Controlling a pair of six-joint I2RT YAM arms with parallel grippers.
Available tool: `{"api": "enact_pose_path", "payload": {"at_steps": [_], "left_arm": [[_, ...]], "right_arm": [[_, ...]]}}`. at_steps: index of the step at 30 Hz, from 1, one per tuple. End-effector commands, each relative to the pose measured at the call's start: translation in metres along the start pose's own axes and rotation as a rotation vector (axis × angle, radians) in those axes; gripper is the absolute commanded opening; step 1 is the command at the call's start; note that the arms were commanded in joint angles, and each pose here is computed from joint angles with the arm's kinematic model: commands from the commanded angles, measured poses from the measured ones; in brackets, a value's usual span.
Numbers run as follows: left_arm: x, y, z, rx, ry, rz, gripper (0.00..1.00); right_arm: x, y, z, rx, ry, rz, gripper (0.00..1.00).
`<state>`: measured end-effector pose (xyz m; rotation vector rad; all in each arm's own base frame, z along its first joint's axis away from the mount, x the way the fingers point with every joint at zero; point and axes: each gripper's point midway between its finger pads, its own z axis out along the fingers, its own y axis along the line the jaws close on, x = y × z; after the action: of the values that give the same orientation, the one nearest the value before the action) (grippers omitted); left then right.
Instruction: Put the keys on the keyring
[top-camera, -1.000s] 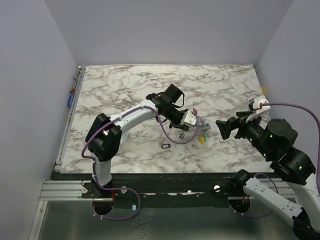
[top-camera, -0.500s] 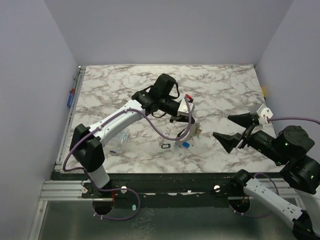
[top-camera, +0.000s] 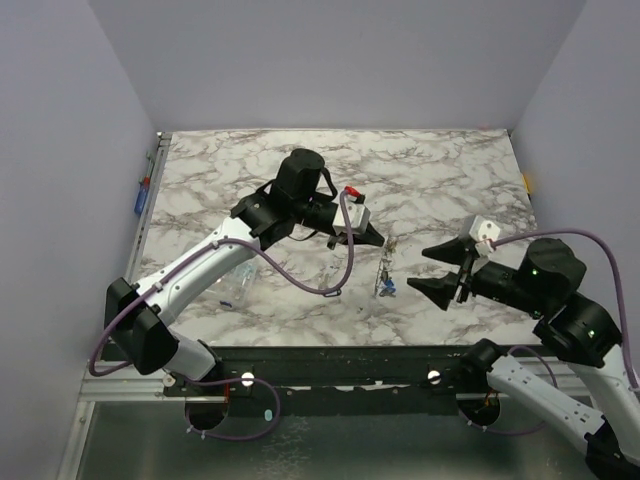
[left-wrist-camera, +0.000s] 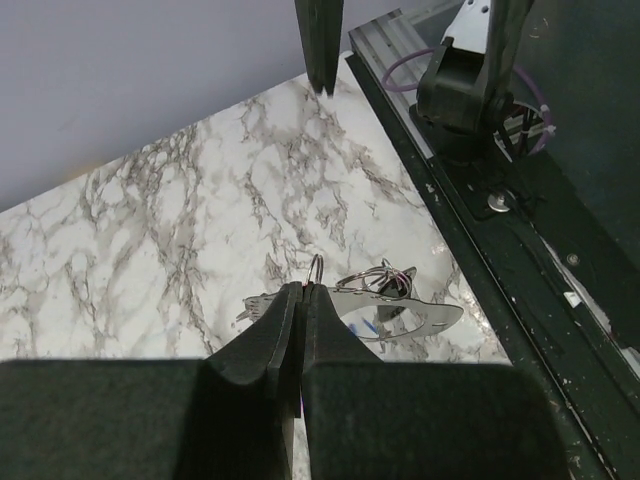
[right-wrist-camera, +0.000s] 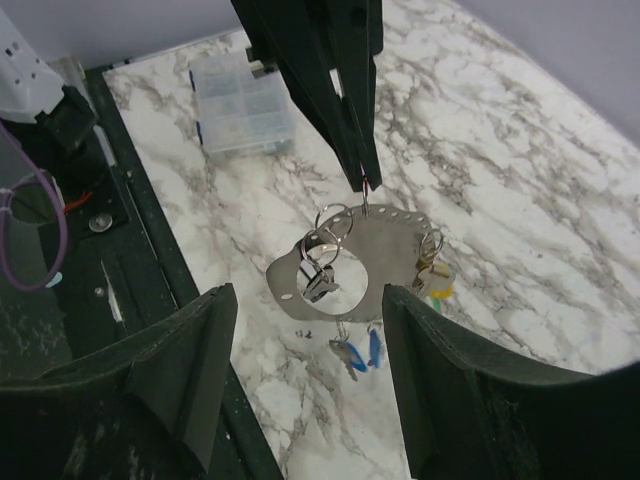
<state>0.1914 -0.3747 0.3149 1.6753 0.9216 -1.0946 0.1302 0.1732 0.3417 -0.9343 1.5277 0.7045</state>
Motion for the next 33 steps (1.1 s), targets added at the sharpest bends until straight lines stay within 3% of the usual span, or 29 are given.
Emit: {"api": "enact_pose_path", "payload": {"at_steps": [1,16,33], "left_arm": [[-0.022,-0.003,-0.009,-0.052,-0.027,0.042,0.00],[-0.016,-0.011,-0.010,-0.165,0.044,0.026,0.00],[-0.012,-0.011,-0.006,-0.202,0.076,0.028,0.00]], "right_arm": [[0.013,0.003,0.022,-0.068,0.003,-0.033,0.67],[0.015,-0.002,0.054,-0.138,0.012,-0.125,0.57],[0.022,-0.015,0.069,-0.123,0.079,-0.149,0.35]]}}
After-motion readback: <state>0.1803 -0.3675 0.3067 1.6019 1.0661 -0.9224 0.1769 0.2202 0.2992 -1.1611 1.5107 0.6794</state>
